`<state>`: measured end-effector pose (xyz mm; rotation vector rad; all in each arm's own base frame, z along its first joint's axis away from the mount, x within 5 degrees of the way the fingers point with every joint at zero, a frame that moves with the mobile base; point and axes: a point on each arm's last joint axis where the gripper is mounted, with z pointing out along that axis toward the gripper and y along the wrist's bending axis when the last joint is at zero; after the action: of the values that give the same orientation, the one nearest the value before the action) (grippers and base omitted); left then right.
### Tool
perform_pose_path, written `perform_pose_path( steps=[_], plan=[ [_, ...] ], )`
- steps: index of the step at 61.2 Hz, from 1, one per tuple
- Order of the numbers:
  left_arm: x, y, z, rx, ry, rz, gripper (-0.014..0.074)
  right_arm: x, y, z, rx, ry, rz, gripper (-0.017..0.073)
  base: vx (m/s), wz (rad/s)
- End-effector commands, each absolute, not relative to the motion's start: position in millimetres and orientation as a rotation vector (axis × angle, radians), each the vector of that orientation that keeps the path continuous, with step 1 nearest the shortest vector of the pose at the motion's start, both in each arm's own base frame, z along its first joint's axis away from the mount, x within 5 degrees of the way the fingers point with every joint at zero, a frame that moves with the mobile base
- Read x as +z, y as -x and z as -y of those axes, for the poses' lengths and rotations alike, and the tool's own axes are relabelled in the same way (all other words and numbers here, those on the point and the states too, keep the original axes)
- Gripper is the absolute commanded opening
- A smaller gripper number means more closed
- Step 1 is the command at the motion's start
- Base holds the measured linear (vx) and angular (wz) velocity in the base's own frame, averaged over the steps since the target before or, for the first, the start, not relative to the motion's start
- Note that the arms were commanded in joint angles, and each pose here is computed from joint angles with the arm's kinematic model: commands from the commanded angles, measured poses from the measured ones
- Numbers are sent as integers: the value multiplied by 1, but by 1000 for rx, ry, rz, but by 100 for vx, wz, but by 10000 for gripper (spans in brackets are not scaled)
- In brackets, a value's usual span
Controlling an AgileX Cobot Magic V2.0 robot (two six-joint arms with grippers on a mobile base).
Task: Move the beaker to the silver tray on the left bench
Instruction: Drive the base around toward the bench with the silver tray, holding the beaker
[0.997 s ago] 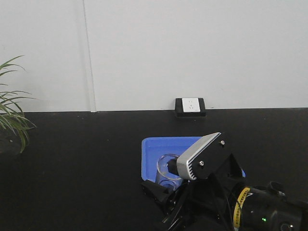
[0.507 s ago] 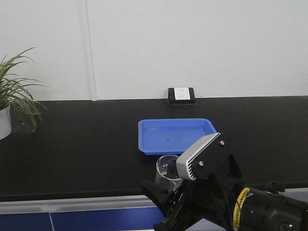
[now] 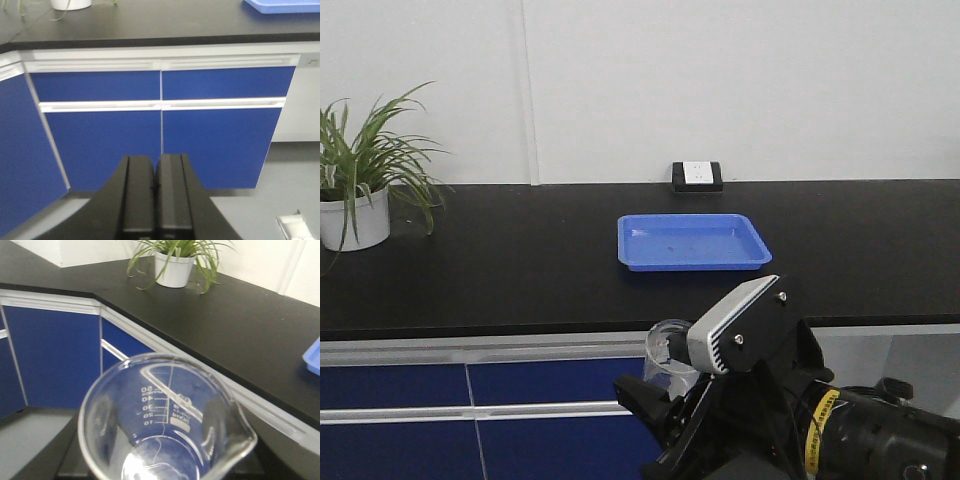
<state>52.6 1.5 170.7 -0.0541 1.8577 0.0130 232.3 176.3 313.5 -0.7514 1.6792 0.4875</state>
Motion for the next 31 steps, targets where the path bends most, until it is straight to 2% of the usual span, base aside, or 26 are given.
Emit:
perform_pose_path(
  steps=[1, 16, 31],
  plan=[
    [171, -54, -2, 9, 60, -1791, 1, 338, -228, -177, 540, 734, -1580, -14, -29, 13],
    [171, -54, -2, 9, 60, -1791, 1, 338, -228, -177, 540, 734, -1580, -13, -24, 28],
    [171, -54, -2, 9, 60, -1791, 1, 338, -228, -177, 541, 734, -1580, -11, -13, 54]
  ],
)
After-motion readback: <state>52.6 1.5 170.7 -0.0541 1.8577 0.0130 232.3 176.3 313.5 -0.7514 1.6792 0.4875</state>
